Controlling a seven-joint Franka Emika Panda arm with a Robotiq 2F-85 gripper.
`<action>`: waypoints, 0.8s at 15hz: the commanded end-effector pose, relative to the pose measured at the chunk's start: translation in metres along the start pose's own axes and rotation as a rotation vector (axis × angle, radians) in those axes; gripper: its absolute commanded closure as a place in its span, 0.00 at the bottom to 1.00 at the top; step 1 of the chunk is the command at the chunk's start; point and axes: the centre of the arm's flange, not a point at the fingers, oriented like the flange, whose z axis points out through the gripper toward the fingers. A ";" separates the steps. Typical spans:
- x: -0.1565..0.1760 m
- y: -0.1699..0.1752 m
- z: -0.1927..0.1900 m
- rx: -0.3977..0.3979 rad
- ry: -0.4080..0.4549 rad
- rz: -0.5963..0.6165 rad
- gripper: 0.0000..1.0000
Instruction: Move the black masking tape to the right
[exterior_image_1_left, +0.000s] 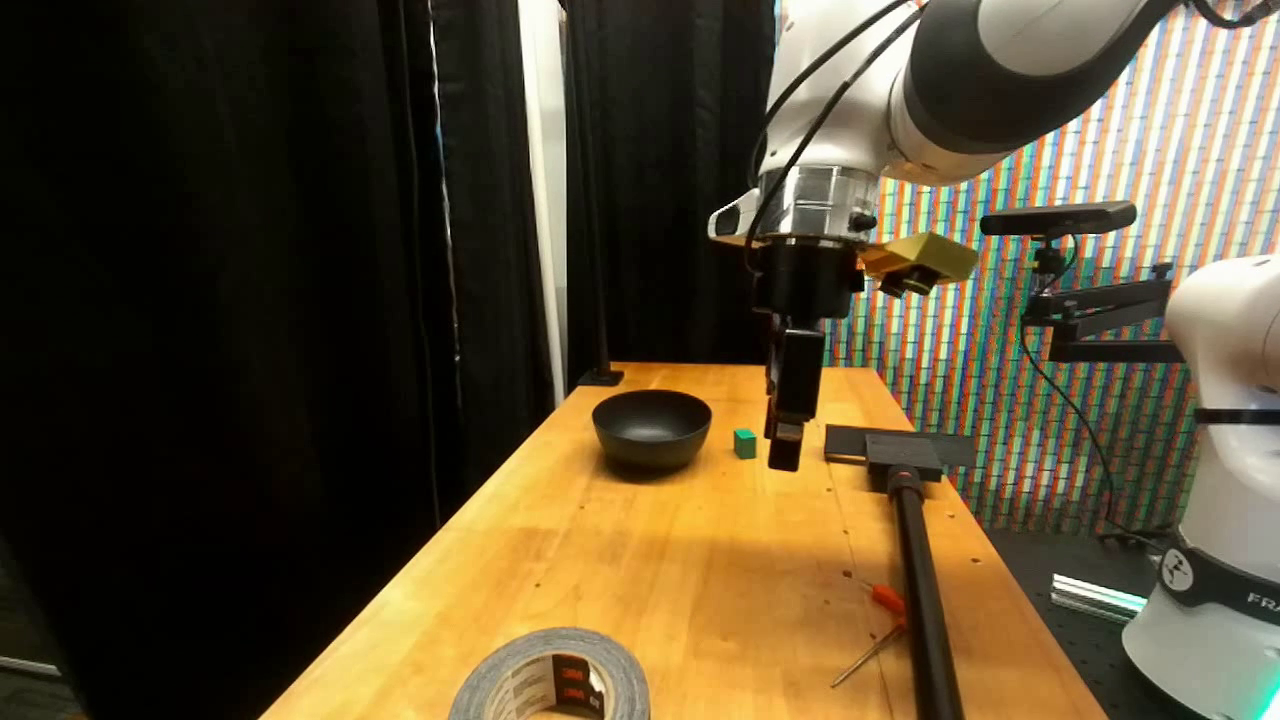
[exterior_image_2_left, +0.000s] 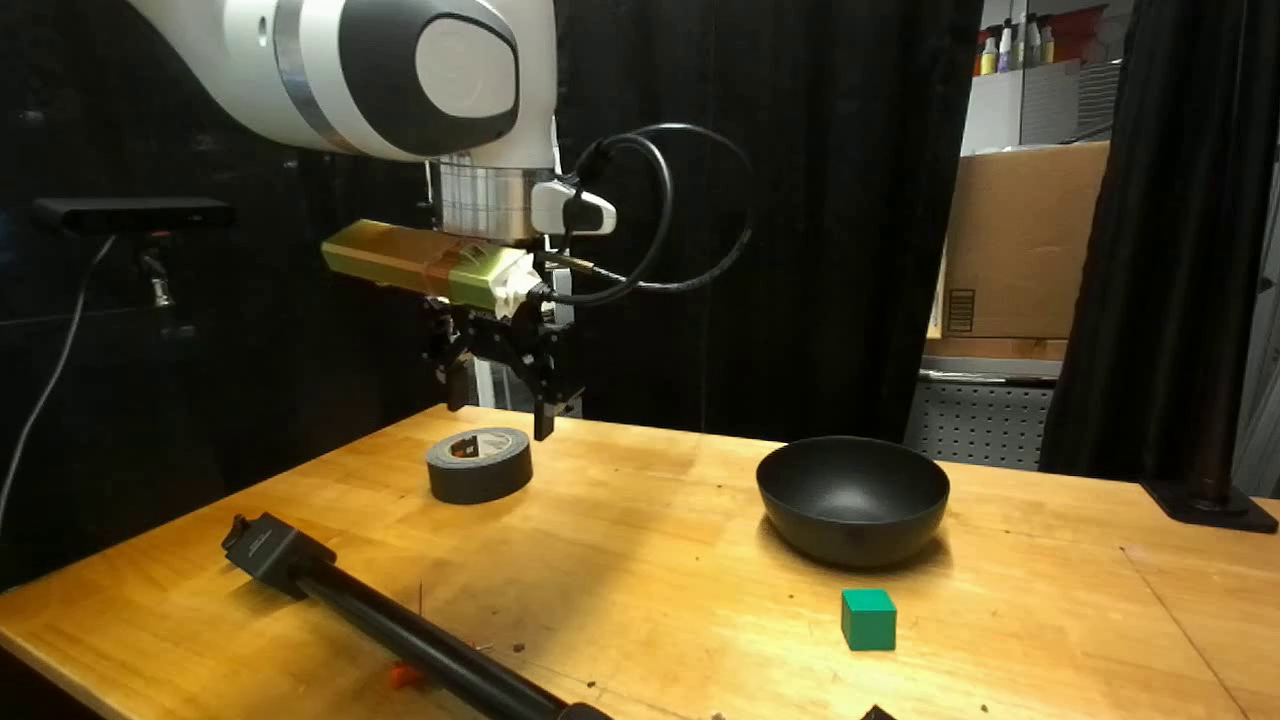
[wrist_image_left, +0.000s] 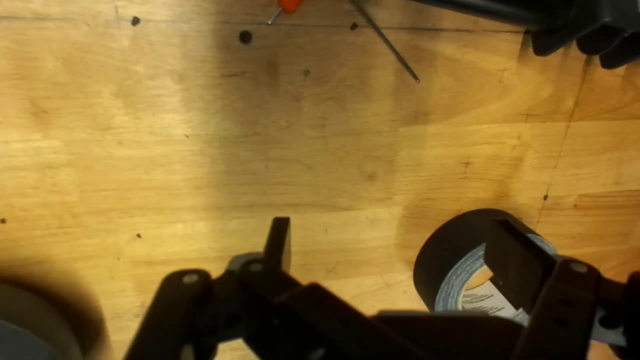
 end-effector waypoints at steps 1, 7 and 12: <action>0.042 -0.025 0.002 -0.016 0.006 -0.047 0.00; 0.103 -0.058 0.010 -0.042 0.008 -0.126 0.00; 0.147 -0.073 0.019 -0.043 0.015 -0.167 0.00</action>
